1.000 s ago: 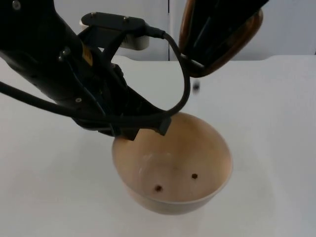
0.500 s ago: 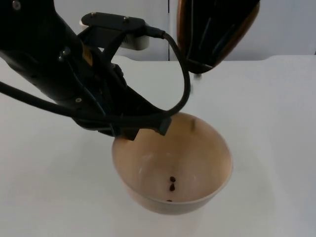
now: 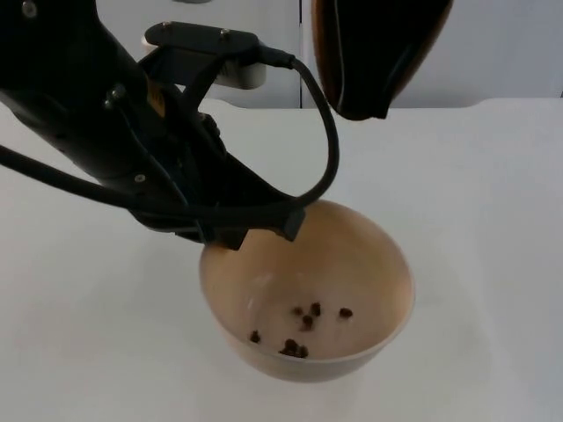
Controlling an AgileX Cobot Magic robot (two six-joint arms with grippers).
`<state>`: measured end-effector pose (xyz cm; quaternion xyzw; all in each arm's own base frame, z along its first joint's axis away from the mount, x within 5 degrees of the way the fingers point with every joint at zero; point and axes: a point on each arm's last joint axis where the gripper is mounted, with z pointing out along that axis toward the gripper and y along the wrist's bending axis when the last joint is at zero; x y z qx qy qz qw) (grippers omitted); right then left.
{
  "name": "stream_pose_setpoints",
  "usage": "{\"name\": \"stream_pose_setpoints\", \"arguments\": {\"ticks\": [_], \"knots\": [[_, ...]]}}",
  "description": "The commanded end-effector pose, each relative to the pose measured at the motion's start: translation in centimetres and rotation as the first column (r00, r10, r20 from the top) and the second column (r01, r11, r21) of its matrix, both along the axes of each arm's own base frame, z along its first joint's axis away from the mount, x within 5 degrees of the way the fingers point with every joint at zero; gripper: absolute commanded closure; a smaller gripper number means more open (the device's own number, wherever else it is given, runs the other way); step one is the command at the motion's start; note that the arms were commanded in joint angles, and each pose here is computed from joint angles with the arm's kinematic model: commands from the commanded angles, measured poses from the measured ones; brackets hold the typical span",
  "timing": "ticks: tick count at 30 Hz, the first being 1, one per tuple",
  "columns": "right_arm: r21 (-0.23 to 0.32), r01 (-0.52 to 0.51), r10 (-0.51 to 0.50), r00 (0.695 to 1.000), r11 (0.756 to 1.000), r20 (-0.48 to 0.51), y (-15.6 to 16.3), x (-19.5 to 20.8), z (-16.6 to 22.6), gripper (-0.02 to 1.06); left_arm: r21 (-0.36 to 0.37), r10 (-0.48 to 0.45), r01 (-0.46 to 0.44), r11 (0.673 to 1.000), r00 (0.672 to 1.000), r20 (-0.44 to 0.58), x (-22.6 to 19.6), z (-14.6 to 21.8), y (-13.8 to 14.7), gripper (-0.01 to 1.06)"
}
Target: Pick up the bowl with the left hand and pour the coffee beans from the cup into the bowl with the right hand.
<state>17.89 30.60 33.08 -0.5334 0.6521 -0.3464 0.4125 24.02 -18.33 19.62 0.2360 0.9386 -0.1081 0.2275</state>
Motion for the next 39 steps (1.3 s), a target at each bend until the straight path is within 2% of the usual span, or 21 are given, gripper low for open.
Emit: {"name": "stream_pose_setpoints", "arguments": {"ticks": [1, 15, 20, 24, 31, 35, 38, 39], "knots": [[-0.009, -0.012, 0.013, 0.999, 1.000, 0.032, 0.2, 0.1, 0.4, 1.04, -0.026, 0.011, -0.011, 1.000, 1.000, 0.008, -0.2, 0.5, -0.1, 1.05], [-0.013, -0.015, 0.016, 0.999, 1.000, 0.046, 0.2, 0.1, 0.5, 1.04, -0.036, 0.013, -0.013, 0.999, 1.000, 0.019, -0.1, 0.6, -0.2, 1.05], [0.016, -0.003, 0.002, 0.999, 1.000, 0.040, 0.2, 0.1, 0.5, 1.04, -0.036, 0.013, -0.013, 0.999, 1.000, 0.019, -0.1, 0.6, -0.2, 1.05], [0.043, 0.016, -0.016, 1.000, 0.999, 0.001, 0.1, 0.0, 0.1, 1.04, -0.032, 0.013, -0.012, 0.999, 1.000, 0.014, -0.1, 0.5, -0.1, 1.05], [0.059, 0.036, -0.033, 0.998, 0.998, -0.047, 0.0, 0.0, -0.3, 1.04, -0.024, 0.011, -0.011, 1.000, 1.000, 0.006, -0.2, 0.5, -0.1, 1.05], [0.097, 0.104, -0.093, 0.989, 0.990, -0.114, -0.7, 0.9, -0.8, 1.04, -0.023, 0.011, -0.011, 1.000, 1.000, 0.003, -0.2, 0.5, -0.1, 1.05], [0.143, 0.188, -0.159, 0.969, 0.972, -0.190, -1.6, 1.8, -1.3, 1.04, -0.023, 0.011, -0.011, 1.000, 1.000, 0.003, -0.2, 0.5, -0.1, 1.05], [0.143, 0.188, -0.159, 0.969, 0.972, -0.190, -1.6, 1.8, -1.3, 1.04, -0.023, 0.011, -0.011, 1.000, 1.000, 0.003, -0.2, 0.5, -0.1, 1.05]]}}
